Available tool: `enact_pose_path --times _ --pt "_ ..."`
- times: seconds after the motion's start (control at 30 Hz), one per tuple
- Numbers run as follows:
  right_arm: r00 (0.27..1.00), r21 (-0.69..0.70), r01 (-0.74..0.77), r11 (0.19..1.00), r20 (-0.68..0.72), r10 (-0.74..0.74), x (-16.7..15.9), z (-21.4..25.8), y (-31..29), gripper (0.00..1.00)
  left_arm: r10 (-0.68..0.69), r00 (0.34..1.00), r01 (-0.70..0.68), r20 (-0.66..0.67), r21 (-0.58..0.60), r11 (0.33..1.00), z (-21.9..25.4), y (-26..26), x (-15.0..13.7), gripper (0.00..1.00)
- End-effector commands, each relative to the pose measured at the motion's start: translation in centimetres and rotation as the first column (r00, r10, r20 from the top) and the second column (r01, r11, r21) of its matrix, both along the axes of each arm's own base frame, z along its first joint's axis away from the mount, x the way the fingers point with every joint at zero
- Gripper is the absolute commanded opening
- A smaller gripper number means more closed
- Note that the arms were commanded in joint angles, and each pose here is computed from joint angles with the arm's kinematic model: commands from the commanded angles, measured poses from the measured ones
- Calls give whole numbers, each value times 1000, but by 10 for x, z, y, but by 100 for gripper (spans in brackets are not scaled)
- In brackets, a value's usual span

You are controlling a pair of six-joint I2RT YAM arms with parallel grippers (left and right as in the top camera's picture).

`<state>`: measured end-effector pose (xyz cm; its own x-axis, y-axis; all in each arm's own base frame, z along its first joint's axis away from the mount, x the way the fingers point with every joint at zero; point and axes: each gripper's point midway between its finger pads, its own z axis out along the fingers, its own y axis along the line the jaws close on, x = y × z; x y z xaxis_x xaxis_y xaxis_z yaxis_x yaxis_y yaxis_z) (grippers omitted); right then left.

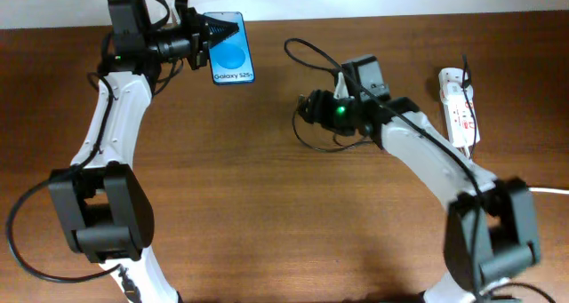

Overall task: Plug charger to phone and switch on socket
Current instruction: 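Move the right gripper down to the black cable plug and grasp it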

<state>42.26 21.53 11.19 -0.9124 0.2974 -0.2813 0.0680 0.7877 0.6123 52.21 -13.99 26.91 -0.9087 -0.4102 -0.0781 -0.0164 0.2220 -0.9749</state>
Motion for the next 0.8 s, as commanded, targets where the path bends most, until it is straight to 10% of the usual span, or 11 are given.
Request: enact_pose_path --times 0.0,0.77 --pt "1000 25 0 1000 -13 0 18 -7 20 56 12 1000 -12 15 7 1000 4 3 0 0" --pt "987 137 94 986 -143 -75 71 -102 33 48 -3 999 3 -38 0 1000 -2 -1 -6 0"
